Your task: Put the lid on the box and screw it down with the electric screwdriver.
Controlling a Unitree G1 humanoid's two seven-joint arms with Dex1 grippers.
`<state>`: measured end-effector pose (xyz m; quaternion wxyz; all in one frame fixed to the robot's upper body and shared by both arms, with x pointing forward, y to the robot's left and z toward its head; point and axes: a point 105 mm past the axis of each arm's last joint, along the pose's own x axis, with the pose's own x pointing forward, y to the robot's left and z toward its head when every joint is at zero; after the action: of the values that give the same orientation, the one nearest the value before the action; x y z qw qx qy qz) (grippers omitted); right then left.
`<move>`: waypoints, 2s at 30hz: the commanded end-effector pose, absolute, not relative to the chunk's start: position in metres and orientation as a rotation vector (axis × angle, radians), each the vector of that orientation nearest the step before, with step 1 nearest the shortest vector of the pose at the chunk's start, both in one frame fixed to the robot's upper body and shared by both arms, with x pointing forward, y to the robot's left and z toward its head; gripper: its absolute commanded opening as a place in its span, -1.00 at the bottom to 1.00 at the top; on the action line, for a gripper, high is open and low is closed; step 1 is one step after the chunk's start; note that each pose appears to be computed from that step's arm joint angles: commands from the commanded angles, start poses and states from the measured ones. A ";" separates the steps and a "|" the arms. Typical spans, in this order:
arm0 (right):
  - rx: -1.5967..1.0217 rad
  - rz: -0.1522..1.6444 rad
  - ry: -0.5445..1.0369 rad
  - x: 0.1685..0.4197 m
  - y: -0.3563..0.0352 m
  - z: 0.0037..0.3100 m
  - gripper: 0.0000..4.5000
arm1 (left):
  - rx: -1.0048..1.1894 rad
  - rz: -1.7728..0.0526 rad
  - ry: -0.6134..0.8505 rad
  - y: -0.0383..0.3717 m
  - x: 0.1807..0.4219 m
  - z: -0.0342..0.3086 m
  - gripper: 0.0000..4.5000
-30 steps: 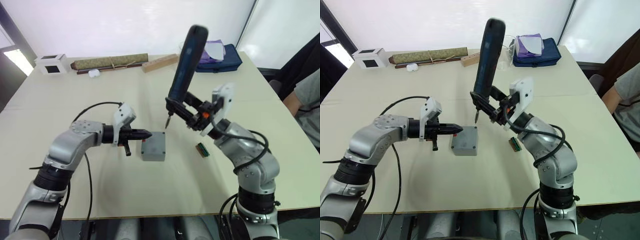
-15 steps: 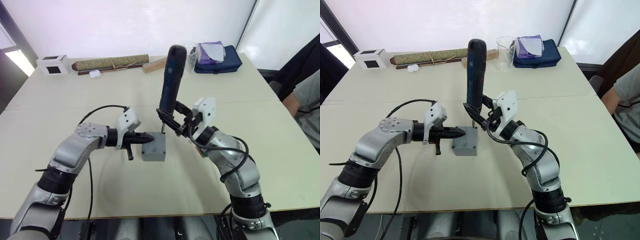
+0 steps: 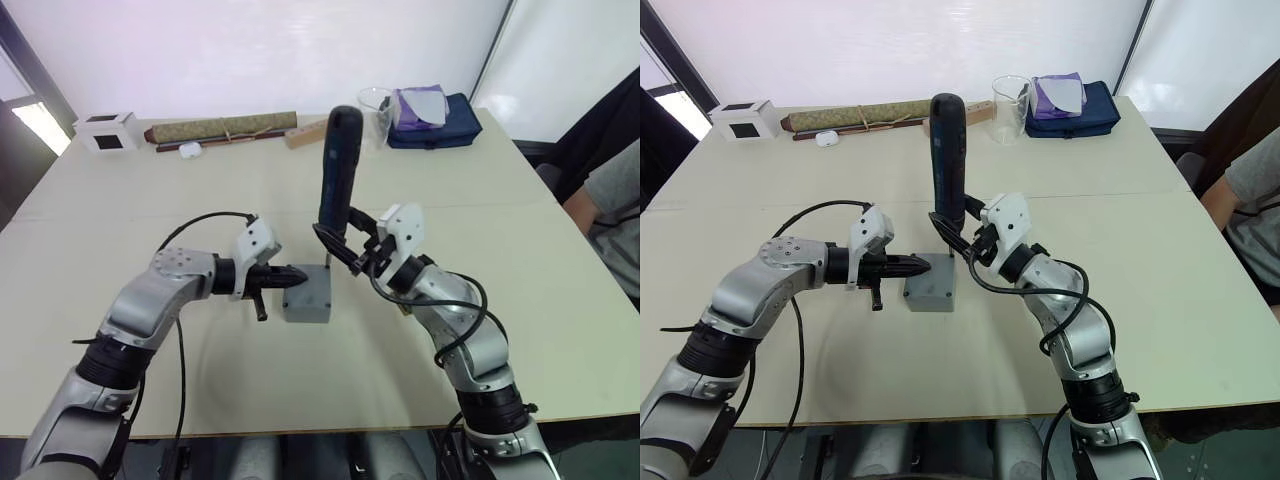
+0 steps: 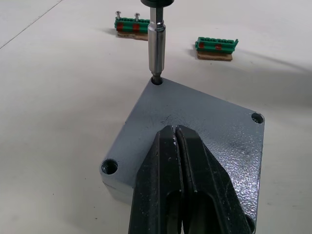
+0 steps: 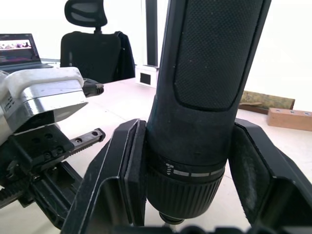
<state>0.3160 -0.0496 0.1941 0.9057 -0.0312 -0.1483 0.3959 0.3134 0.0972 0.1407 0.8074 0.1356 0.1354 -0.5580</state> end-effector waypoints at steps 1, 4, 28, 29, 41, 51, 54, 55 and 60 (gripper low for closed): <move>-0.085 0.822 -0.304 0.314 -0.047 0.192 -0.08 | 0.299 -1.186 0.344 0.099 0.311 0.127 -1.00; -0.089 0.831 -0.266 0.313 -0.047 0.184 -0.08 | 0.299 -1.188 0.346 0.098 0.310 0.127 -1.00; -0.155 0.814 -0.017 0.316 -0.047 0.124 -0.08 | 0.307 -1.194 0.359 0.094 0.307 0.121 -1.00; -0.154 0.813 -0.017 0.316 -0.047 0.124 -0.08 | 0.308 -1.195 0.359 0.094 0.307 0.121 -1.00; -0.152 0.822 -0.036 0.316 -0.042 0.130 -0.08 | 0.305 -1.191 0.361 0.094 0.306 0.120 -1.00; -0.167 0.856 -0.078 0.315 -0.037 0.146 -0.08 | 0.296 -1.180 0.364 0.095 0.304 0.117 -1.00; -0.176 0.875 -0.134 0.313 -0.037 0.168 -0.08 | 0.288 -1.173 0.367 0.096 0.303 0.116 -1.00; -0.168 0.884 -0.153 0.312 -0.038 0.178 -0.08 | 0.285 -1.171 0.367 0.096 0.303 0.115 -1.00; -0.095 0.897 -0.259 0.307 -0.049 0.244 -0.08 | 0.236 -1.157 0.369 0.097 0.303 0.113 -1.00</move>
<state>0.3196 -0.0485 0.2029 0.9031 -0.0523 -0.0602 0.4219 0.3056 0.0939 0.1271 0.8142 0.1196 0.1436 -0.5496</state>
